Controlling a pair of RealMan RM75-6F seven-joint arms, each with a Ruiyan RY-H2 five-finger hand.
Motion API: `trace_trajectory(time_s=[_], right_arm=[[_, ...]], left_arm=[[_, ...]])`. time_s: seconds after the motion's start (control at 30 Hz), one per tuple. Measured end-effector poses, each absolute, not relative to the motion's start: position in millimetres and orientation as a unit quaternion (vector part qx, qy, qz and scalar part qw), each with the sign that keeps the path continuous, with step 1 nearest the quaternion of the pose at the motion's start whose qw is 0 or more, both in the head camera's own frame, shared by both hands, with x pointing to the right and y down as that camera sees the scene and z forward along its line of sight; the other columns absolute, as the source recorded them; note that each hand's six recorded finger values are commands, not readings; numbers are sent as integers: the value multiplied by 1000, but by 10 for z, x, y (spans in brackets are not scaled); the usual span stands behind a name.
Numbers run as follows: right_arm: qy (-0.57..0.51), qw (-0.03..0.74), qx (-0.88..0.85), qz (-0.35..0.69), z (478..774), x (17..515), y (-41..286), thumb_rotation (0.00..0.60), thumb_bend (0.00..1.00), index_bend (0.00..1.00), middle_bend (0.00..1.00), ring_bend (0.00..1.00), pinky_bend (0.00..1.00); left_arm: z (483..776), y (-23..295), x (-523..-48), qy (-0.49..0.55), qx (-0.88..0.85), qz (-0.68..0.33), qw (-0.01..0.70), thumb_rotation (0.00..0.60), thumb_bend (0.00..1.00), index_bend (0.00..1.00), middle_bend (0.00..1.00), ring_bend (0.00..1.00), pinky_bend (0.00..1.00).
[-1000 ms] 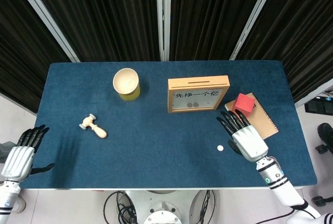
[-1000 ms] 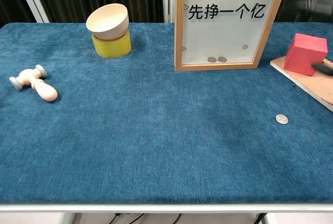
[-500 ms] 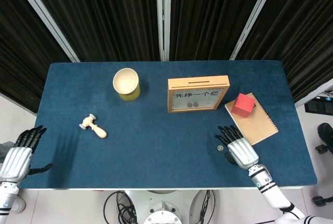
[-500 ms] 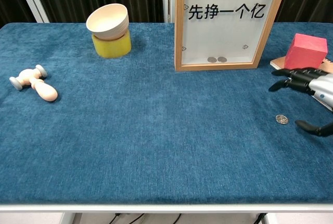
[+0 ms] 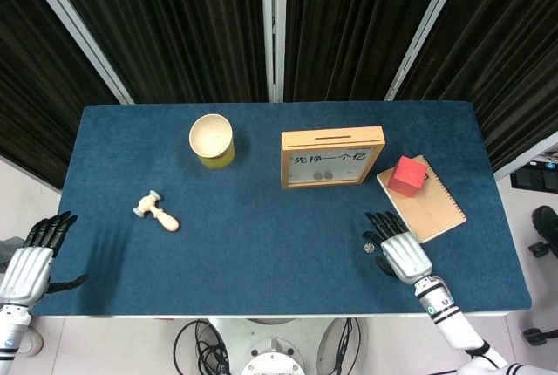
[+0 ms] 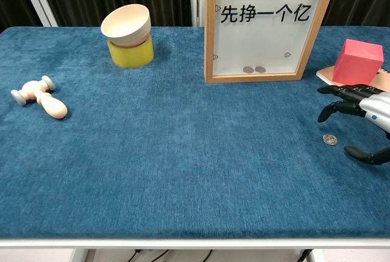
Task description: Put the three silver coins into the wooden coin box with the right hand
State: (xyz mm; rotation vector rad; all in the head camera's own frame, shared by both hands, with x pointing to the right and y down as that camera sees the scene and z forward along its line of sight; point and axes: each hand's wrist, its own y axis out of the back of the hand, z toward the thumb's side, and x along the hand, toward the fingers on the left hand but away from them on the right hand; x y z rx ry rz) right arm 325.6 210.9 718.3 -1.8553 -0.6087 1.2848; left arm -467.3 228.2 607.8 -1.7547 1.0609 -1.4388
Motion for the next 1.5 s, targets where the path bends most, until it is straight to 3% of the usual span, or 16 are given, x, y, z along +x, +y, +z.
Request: trace_trajectory(time_s=[0.4, 1.2, 1.5], right_arm=[[-239, 387, -728, 513, 7238, 3287, 2115, 600, 296, 383, 9, 0, 0], [-231, 385, -729, 517, 7290, 3264, 2136, 600, 308, 405, 10, 0, 0], [-231, 385, -728, 517, 7322, 3243, 2149, 600, 319, 464, 17, 0, 0]], left_arm=[[6090, 2260, -4671, 401, -667, -544, 313, 600, 0, 18, 0, 0, 0], [6115, 2263, -4678, 396, -668, -547, 312, 600, 0, 18, 0, 0, 0], [6141, 2261, -4690, 394, -671, -547, 309, 600, 0, 18, 0, 0, 0]])
